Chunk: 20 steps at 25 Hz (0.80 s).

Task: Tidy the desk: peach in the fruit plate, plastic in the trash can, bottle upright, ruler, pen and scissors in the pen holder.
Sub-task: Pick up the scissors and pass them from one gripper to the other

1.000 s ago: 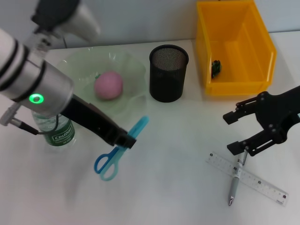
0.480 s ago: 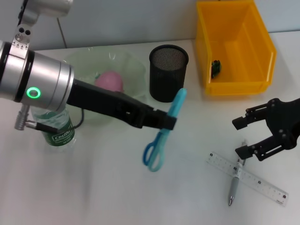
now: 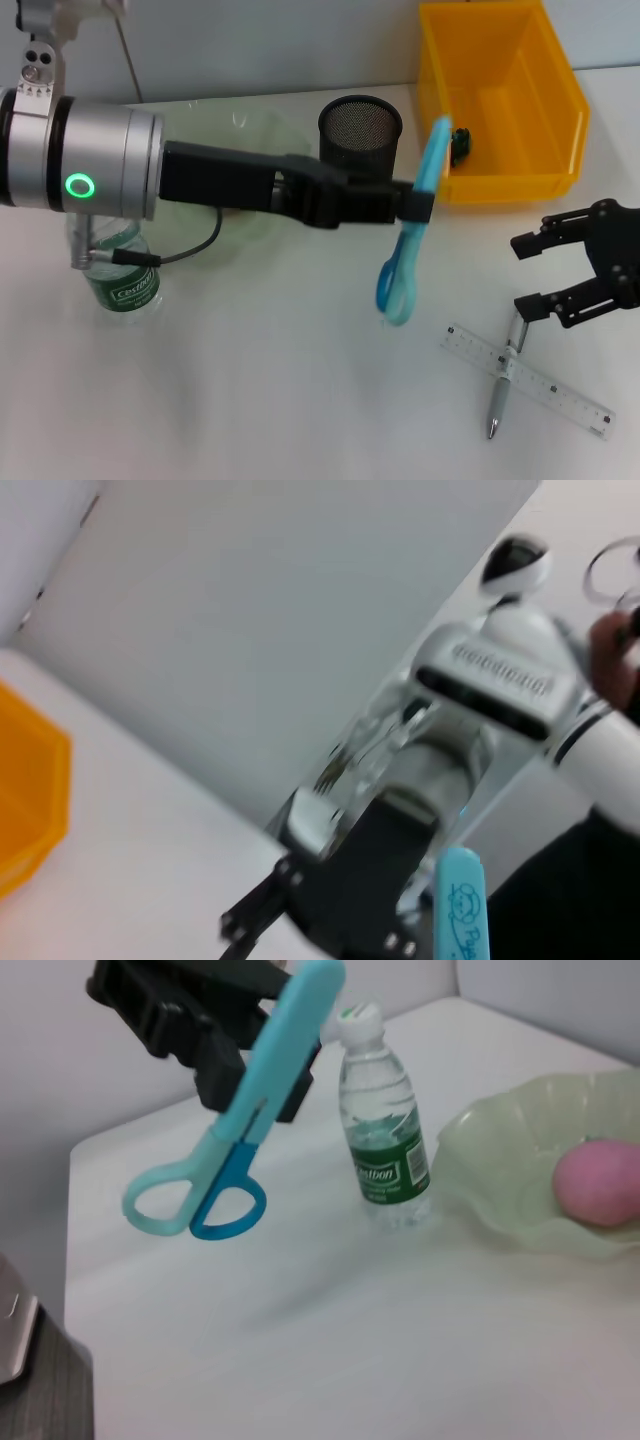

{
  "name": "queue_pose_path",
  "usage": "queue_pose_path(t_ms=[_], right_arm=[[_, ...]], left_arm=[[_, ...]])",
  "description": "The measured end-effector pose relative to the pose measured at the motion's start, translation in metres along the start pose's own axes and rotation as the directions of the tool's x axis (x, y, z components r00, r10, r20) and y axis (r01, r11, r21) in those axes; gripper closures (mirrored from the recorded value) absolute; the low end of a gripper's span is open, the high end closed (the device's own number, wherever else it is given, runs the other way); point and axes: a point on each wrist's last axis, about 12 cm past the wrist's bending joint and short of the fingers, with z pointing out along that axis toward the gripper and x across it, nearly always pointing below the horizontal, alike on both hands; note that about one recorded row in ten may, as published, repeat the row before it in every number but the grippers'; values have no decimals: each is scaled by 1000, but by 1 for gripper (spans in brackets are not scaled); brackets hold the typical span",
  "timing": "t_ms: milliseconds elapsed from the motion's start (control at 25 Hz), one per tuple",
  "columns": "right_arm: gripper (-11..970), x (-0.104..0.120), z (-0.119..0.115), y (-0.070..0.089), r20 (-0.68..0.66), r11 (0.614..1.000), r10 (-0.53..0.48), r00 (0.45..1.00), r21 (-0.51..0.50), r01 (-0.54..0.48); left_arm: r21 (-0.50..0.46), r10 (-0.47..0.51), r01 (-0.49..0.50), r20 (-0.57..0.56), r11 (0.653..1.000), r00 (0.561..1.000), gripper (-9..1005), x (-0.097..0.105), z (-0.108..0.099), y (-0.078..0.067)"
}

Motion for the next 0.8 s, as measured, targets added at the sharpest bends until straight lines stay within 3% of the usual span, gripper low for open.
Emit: queue_pose_path(t_ms=[280, 520, 800], right_arm=[[120, 4, -3, 1, 73, 998, -61, 996, 32, 58], [120, 6, -1, 1, 91, 991, -129, 987, 32, 127], [120, 4, -2, -1, 99, 987, -159, 982, 49, 154]], left_arm=[[94, -88, 72, 172, 993, 981, 748, 2, 1, 10], [203, -172, 99, 388, 974, 905, 744, 13, -6, 18], [234, -190, 85, 475, 969, 859, 741, 20, -2, 22]])
